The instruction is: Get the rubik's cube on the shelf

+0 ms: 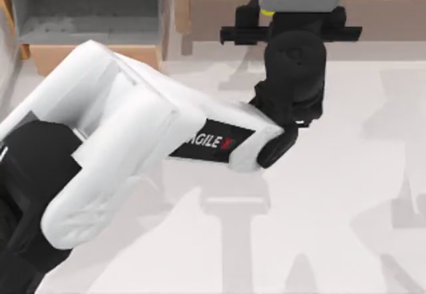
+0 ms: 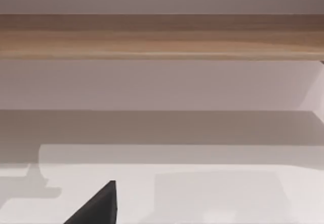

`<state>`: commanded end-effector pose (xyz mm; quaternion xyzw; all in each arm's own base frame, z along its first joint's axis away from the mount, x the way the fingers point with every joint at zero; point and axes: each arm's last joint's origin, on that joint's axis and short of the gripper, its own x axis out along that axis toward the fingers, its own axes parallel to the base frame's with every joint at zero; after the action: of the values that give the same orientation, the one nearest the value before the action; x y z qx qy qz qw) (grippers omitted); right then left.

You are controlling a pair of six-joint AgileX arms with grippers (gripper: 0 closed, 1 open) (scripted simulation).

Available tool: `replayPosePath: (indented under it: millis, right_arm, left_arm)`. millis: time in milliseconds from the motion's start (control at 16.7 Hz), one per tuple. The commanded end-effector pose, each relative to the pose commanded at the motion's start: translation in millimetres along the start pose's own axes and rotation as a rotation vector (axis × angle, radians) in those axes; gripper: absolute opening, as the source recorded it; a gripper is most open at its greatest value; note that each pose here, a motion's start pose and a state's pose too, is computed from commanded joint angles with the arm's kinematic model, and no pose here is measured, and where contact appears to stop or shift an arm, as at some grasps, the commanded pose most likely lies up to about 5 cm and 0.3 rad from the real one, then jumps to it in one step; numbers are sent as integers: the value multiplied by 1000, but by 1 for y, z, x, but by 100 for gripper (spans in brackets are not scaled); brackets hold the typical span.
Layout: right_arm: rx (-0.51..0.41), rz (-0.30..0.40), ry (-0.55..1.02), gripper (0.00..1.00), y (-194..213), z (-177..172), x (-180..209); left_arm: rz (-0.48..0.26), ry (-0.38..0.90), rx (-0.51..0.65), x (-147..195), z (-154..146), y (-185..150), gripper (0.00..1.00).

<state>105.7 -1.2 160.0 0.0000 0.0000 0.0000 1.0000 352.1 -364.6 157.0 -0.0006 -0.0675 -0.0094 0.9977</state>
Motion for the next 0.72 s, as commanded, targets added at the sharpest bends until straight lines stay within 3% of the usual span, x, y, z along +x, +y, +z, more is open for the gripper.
replayPosePath:
  millis: [420,720]
  right_arm:
    - [0,0,0,100,0,0,0]
    - [0,0,0,100,0,0,0]
  left_arm:
    - [-5,-1,0,-1,1,-2,0]
    - [2,4,6,26,-1,-4,0]
